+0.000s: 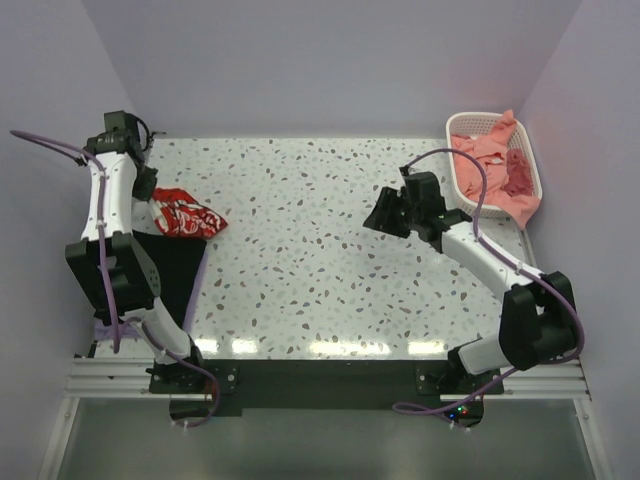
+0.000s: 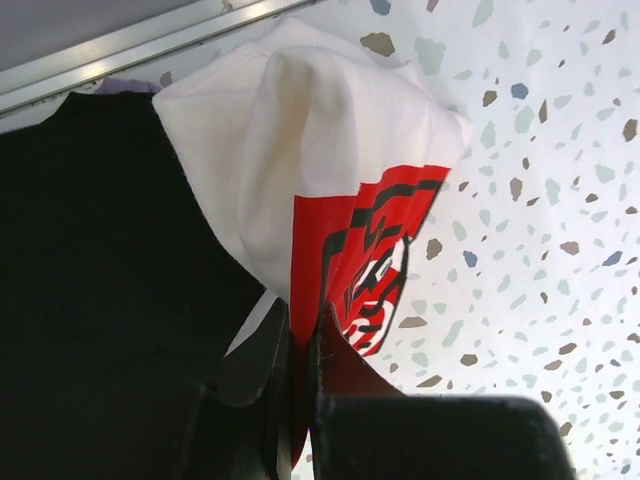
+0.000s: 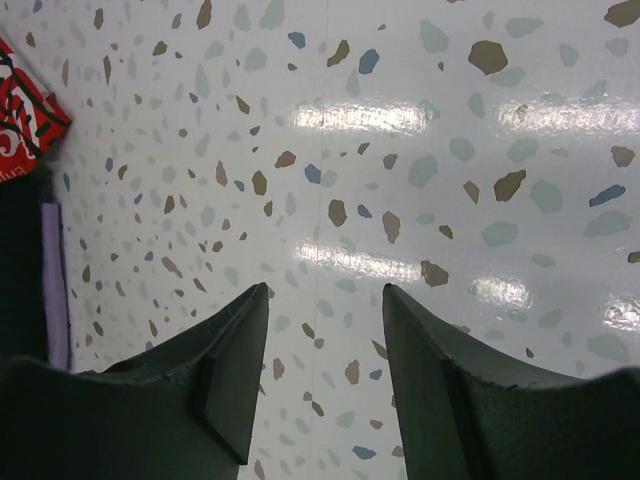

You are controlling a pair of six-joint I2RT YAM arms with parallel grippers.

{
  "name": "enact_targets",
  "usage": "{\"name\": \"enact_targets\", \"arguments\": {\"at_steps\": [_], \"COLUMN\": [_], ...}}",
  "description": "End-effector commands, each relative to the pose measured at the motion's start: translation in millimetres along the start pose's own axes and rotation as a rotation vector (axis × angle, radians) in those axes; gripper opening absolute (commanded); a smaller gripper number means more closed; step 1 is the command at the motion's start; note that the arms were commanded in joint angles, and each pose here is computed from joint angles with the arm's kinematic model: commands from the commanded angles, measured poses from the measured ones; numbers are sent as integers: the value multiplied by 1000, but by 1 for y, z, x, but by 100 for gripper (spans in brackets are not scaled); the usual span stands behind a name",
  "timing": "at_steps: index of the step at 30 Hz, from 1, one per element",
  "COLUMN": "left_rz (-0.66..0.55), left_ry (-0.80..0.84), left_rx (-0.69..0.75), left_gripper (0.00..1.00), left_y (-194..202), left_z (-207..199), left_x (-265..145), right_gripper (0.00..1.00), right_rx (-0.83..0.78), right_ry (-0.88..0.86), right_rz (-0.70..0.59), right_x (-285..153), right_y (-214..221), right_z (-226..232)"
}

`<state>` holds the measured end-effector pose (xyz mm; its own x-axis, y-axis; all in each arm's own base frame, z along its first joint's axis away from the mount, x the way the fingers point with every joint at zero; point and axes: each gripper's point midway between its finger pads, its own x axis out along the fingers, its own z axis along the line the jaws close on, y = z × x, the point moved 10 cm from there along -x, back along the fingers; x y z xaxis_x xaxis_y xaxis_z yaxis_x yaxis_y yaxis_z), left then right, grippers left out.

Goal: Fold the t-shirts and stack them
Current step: Neatly place the folded tshirt to the corner

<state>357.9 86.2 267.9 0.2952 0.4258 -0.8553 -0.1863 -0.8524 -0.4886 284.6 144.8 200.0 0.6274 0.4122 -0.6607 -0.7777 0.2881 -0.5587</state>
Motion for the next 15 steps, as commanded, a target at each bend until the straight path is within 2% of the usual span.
{"name": "enact_targets", "arguments": {"at_steps": [1, 15], "left_rz": [-87, -129], "left_ry": [84, 114], "left_rx": [-34, -57], "left_gripper": [0, 0], "left_y": [-27, -46], "left_z": [3, 8], "left_x": [-40, -62], "right_gripper": [53, 53], "right_rx": [-1, 0], "right_ry": [-40, -41], "right_rz": [-37, -42], "right_x": [-9, -12], "right_y": [-4, -5], "right_z": [7, 8]}}
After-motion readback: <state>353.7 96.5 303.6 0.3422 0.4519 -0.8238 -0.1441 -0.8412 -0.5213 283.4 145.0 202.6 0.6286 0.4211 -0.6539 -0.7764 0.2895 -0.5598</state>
